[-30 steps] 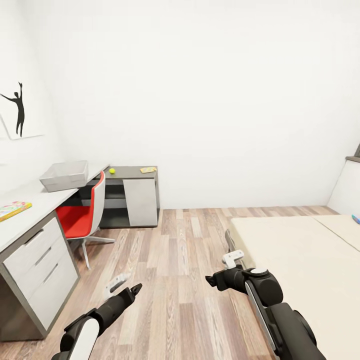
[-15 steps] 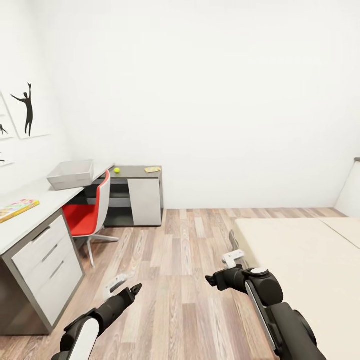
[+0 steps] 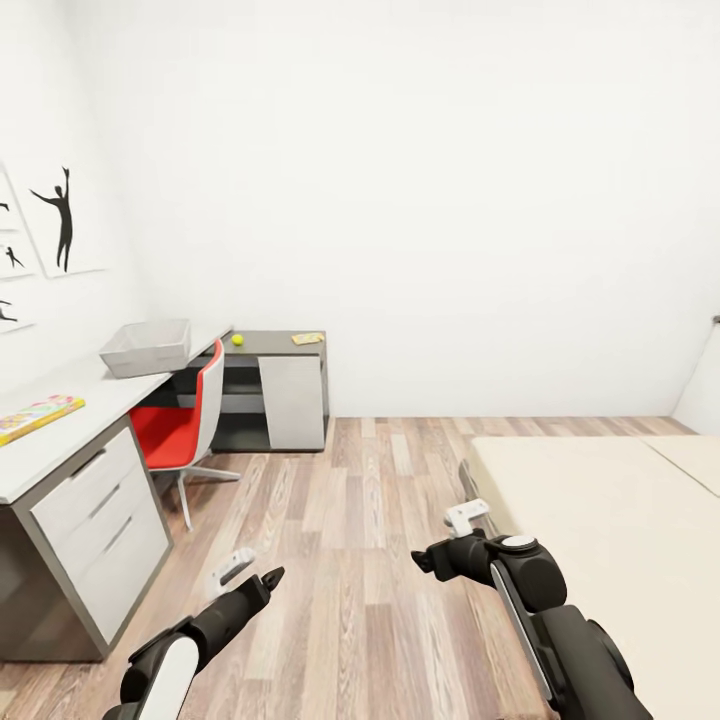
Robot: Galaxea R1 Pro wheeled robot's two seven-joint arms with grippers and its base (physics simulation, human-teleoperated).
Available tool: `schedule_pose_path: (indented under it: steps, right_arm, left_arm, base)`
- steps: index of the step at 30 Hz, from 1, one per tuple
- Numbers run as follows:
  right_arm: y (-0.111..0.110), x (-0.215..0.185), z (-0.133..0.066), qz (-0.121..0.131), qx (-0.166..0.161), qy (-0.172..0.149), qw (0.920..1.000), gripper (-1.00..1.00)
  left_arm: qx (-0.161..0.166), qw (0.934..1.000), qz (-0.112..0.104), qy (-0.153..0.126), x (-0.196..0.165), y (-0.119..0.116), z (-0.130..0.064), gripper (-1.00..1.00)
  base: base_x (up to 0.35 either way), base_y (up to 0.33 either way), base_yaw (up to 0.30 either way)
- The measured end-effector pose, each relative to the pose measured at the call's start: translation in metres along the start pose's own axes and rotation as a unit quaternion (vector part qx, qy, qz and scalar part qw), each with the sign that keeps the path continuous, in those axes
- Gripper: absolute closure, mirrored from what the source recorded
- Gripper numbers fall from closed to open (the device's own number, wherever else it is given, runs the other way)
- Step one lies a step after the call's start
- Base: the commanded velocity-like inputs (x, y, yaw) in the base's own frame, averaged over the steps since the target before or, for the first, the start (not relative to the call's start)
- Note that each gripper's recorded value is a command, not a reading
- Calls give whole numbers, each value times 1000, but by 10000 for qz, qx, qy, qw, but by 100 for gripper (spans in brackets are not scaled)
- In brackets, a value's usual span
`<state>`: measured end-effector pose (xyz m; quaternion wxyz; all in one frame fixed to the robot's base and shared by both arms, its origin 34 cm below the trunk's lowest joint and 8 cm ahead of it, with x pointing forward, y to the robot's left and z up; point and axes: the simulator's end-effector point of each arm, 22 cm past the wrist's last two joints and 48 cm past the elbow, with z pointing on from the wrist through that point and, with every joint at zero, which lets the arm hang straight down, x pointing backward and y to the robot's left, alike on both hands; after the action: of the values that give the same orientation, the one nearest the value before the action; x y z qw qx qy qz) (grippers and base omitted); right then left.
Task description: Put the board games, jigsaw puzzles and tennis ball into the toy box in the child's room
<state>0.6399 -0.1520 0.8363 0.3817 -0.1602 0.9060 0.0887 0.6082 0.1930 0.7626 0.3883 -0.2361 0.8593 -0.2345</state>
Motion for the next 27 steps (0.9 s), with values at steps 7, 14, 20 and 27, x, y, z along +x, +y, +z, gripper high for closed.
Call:
schedule_pose_path:
  steps: [7,14,20,27]
  right_arm:
    - [0,0,-1,-4,4,-8,10000,-100]
    - [0,-1,-1,-6,5,-15,10000,-100]
    - [0,-1,-1,-7,6,-17,10000,-100]
    - [0,-1,-1,-7,7,-19,10000,-100]
  left_arm:
    - [17,10000,-14,4,0,-1,0,-100]
    - [19,10000,-20,3,0,-1,0,-100]
    - [19,10000,-22,2,0,-1,0,-100]
    - [17,10000,-21,0,0,0,0,-100]
  base:
    - [-76,-61,4]
    - [-22,-18,1]
    - [-7,-6,0]
    - [-2,-2,0]
